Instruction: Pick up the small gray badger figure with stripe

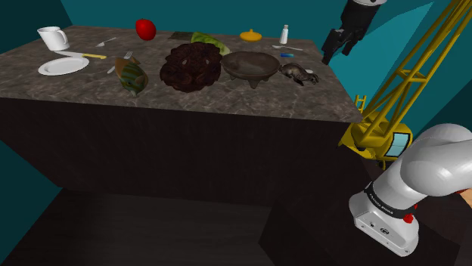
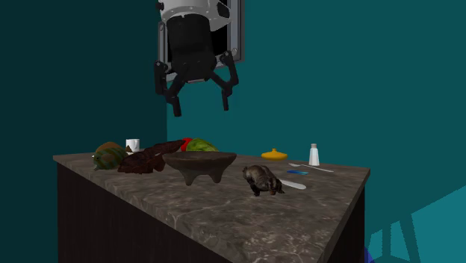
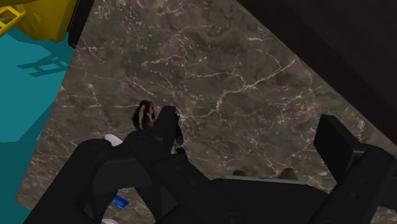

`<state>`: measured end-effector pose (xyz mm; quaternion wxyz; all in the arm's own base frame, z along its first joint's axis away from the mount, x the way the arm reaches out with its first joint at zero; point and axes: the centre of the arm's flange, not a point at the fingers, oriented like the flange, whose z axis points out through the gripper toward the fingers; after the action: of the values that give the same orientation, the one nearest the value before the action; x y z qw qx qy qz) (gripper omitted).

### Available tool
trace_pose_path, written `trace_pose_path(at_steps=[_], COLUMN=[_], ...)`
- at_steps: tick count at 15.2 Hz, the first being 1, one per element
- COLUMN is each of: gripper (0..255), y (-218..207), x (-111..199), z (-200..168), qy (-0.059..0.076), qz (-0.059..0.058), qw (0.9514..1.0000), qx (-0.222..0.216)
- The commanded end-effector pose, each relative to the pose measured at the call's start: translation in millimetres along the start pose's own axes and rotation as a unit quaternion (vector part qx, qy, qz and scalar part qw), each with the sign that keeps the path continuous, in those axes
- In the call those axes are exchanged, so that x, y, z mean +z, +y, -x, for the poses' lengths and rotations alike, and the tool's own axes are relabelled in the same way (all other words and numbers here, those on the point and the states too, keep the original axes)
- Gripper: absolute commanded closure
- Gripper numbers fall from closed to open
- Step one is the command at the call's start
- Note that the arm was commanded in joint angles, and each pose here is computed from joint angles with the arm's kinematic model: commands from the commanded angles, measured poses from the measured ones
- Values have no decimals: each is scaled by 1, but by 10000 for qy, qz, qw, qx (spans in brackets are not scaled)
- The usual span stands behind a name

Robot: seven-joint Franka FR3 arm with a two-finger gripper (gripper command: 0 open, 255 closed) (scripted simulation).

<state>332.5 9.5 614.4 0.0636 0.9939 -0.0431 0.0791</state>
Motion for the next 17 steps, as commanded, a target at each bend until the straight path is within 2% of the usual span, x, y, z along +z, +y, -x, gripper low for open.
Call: trace_pose_path(at_steps=[1,17], gripper=[0,0], y=[0,115], x=[0,146], z=[0,-107], qy=[0,-210], qz=[0,8], qw=[10000,9991], qx=[0,-374])
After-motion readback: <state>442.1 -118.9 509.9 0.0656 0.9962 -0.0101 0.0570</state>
